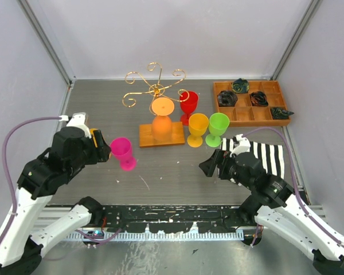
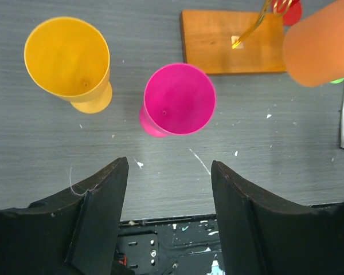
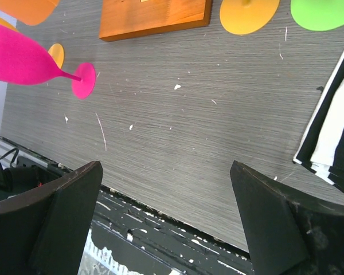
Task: Place the wine glass upside down on the wine glass rack
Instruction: Pick up the wine glass at the center of the board.
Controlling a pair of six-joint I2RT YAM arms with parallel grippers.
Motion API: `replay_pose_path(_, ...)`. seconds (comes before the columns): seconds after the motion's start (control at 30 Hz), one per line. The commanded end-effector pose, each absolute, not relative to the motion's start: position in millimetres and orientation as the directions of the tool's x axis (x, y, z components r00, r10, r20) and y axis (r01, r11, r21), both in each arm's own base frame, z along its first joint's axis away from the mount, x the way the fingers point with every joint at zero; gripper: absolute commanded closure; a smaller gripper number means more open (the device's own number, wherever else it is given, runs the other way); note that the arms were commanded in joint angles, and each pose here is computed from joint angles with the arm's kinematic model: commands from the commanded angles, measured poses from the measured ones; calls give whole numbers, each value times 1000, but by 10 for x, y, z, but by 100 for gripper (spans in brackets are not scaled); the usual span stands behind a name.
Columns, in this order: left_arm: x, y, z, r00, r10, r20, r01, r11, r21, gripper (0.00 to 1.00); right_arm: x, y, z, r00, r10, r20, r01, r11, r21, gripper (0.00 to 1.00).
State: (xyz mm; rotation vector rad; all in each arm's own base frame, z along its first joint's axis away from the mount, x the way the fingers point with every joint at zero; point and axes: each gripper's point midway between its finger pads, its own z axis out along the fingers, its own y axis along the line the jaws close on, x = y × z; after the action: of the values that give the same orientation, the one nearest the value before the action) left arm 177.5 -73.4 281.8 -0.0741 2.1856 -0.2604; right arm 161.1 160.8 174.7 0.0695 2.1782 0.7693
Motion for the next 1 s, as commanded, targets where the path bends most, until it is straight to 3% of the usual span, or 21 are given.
replay_pose_path(0.0, 1814, -751, 2603, -630, -174, -757, -15, 977, -212, 34, 1618, 1517, 1813, -649, 305, -697, -182, 828, 531, 1)
replay_pose_path(0.47, 2010, -656, 2160, -667, -178, -723, -152, 983, -102, 44, 1646, 1532, 1842, -632, 322, -705, -189, 818, 543, 6)
replay_pose_path(0.77, 2155, -700, 2037, -640, -225, -735, -201, 972, -122, 44, 1621, 1529, 1726, -646, 333, -687, -170, 814, 555, 6)
replay_pose_path(0.97, 2229, -757, 2039, -605, -265, -751, -207, 963, -173, 50, 1613, 1564, 1701, -655, 340, -675, -171, 803, 570, 6)
